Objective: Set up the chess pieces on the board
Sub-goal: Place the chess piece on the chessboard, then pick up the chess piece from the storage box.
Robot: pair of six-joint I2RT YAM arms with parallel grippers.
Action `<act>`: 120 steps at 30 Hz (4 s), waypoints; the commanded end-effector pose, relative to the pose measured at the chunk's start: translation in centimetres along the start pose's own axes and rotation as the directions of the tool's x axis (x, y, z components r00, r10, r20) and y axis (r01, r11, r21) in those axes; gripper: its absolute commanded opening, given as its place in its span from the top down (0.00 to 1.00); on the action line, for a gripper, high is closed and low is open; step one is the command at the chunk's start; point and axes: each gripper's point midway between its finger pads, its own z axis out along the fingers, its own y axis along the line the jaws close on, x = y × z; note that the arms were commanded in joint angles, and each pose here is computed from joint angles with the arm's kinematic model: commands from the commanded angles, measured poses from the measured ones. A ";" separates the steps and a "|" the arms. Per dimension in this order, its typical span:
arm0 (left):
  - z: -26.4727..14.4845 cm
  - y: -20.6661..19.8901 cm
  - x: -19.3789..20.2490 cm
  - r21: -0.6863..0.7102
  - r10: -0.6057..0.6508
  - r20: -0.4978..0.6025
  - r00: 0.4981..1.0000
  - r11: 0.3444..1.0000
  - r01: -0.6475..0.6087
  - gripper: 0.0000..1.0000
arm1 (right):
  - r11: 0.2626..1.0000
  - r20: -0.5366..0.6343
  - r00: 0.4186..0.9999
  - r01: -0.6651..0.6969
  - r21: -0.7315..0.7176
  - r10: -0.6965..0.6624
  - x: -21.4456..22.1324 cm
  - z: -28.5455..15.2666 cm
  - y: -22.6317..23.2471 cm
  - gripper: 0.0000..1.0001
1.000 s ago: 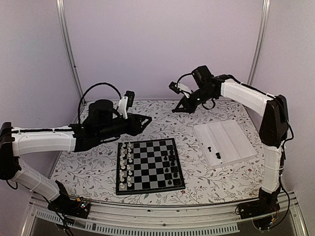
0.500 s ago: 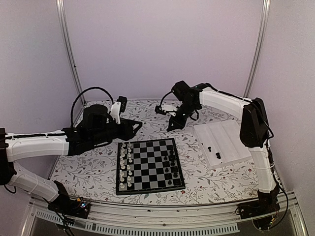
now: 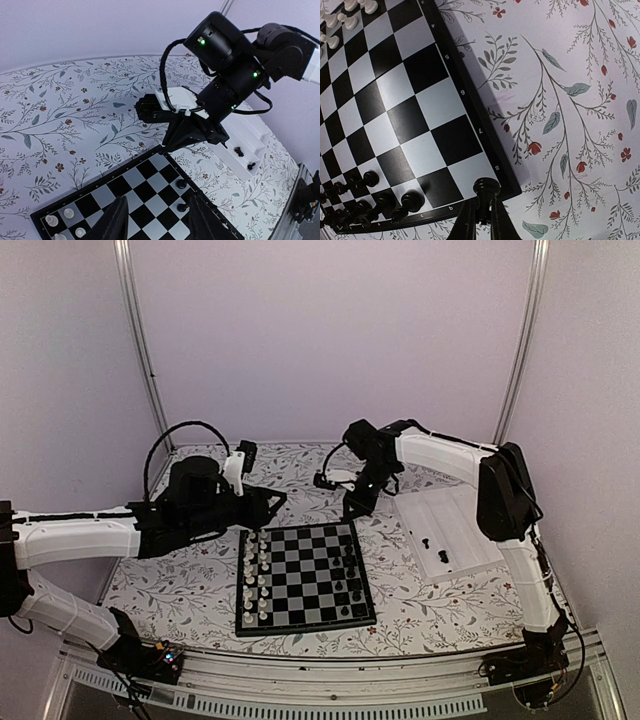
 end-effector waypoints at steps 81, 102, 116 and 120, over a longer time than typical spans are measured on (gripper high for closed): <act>1.9 0.6 1.3 0.018 -0.030 -0.052 0.998 0.999 0.031 0.56 | 0.999 -0.014 1.000 -0.010 -0.044 0.009 -0.1 2.0 1.1 0.95; 2.1 0.2 1.6 0.043 -0.041 -0.061 0.997 0.998 0.043 0.56 | 0.999 -0.014 1.000 -0.022 -0.043 0.022 0.3 1.5 1.5 0.78; 2.6 -0.8 0.1 0.066 0.000 -0.070 0.998 0.998 0.005 0.56 | 1.000 0.246 0.969 0.009 -0.026 -0.003 -4.8 -9.4 2.3 0.59; 3.1 -2.2 -1.3 0.107 0.053 -0.059 0.997 0.993 -0.047 0.56 | 1.000 0.265 0.964 -0.029 0.007 0.026 -2.2 -12.4 1.3 0.59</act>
